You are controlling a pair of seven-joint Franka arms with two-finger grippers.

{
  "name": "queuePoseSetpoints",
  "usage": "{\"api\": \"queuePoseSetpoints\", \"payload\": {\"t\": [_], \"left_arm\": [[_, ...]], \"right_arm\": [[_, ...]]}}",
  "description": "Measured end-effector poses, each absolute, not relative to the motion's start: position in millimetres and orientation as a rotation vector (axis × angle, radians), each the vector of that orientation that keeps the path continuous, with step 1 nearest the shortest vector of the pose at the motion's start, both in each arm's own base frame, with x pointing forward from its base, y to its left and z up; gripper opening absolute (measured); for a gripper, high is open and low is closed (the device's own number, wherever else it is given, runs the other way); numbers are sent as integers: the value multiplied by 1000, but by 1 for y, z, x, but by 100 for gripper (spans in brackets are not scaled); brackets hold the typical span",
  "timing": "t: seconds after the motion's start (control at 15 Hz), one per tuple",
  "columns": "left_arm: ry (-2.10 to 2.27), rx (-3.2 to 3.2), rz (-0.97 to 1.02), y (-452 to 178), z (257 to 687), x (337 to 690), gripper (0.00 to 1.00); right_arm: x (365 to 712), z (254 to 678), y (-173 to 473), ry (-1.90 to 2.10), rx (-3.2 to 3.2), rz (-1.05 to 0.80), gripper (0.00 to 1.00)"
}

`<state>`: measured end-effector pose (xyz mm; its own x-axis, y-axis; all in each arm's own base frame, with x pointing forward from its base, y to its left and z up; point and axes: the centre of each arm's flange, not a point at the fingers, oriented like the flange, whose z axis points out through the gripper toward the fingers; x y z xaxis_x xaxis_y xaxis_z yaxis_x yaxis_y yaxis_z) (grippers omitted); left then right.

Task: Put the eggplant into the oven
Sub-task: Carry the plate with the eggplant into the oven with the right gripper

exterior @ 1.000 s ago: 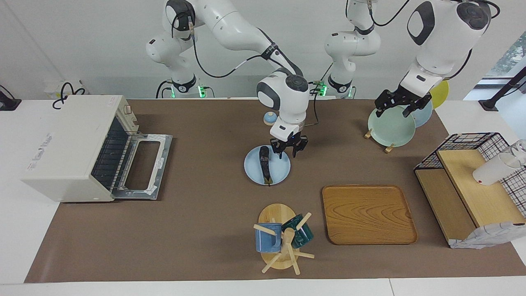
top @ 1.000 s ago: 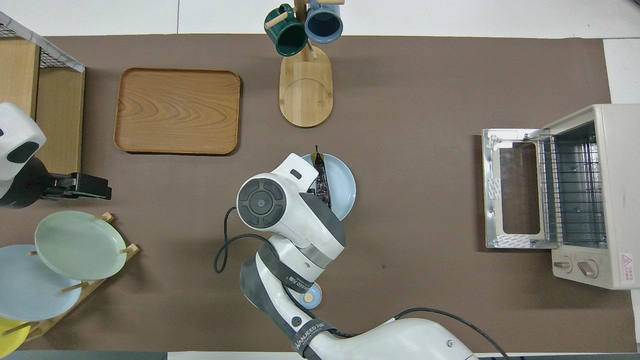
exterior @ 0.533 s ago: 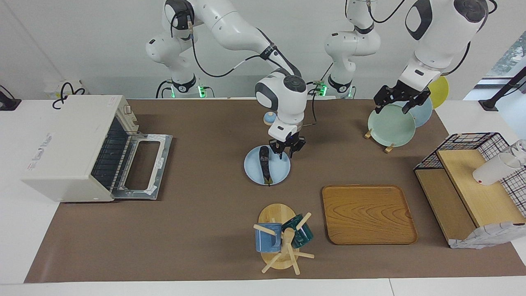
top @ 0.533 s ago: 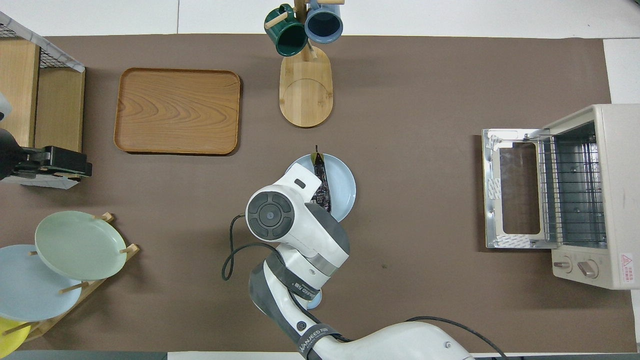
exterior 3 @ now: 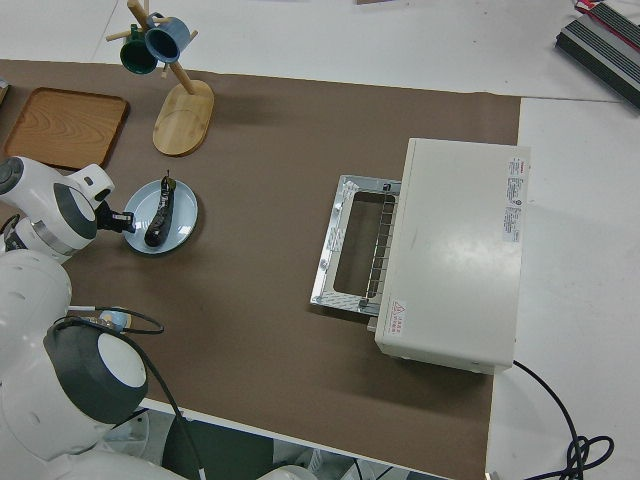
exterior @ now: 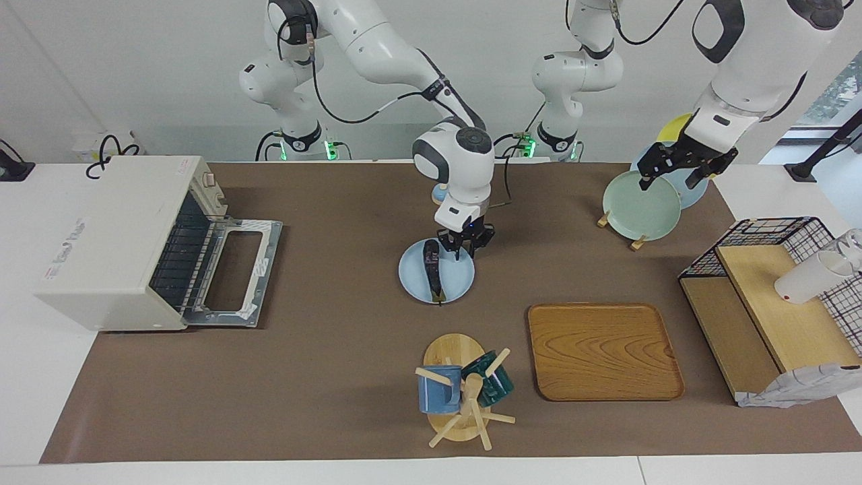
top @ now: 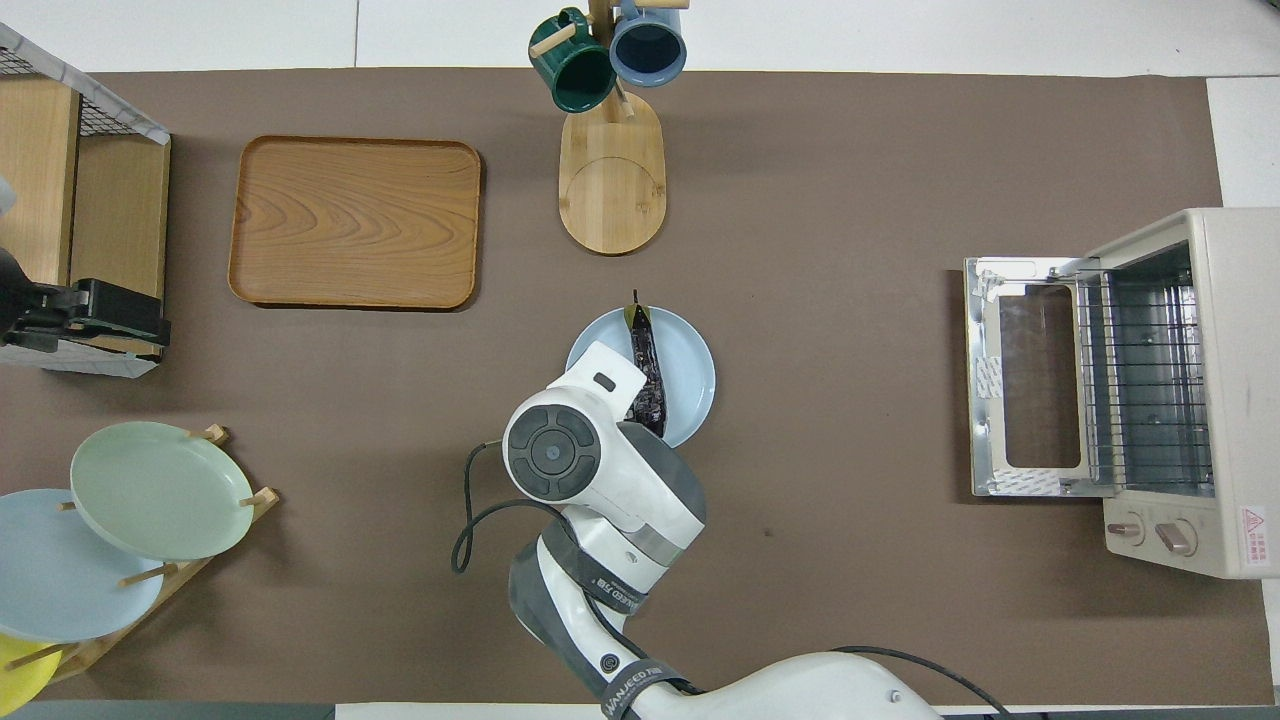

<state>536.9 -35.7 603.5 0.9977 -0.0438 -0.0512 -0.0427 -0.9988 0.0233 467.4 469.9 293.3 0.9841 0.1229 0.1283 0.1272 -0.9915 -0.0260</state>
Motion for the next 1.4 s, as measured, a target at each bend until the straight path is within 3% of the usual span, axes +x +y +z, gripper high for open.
{"api": "queuePoseSetpoints", "payload": {"t": [0.13, 0.2, 0.4, 0.67, 1.0, 1.4], "left_arm": [[-71, 3118, -81, -37, 603, 537, 100], [-72, 3118, -81, -37, 603, 537, 100], [-72, 3118, -81, -37, 604, 537, 100], [-61, 3118, -77, -34, 605, 537, 100], [-59, 3119, -76, -33, 605, 537, 100], [-56, 3119, -76, -32, 605, 537, 100]], "right_arm": [[466, 297, 470, -197, -3092, -200, 8], [466, 301, 469, -197, -3094, -198, 4], [464, 314, 467, -243, -3171, -152, 4], [492, 369, 437, -186, -3311, -84, 3], [542, 421, 271, 19, -3347, -14, 3], [544, 405, 115, -10, -3468, 110, 3]]}}
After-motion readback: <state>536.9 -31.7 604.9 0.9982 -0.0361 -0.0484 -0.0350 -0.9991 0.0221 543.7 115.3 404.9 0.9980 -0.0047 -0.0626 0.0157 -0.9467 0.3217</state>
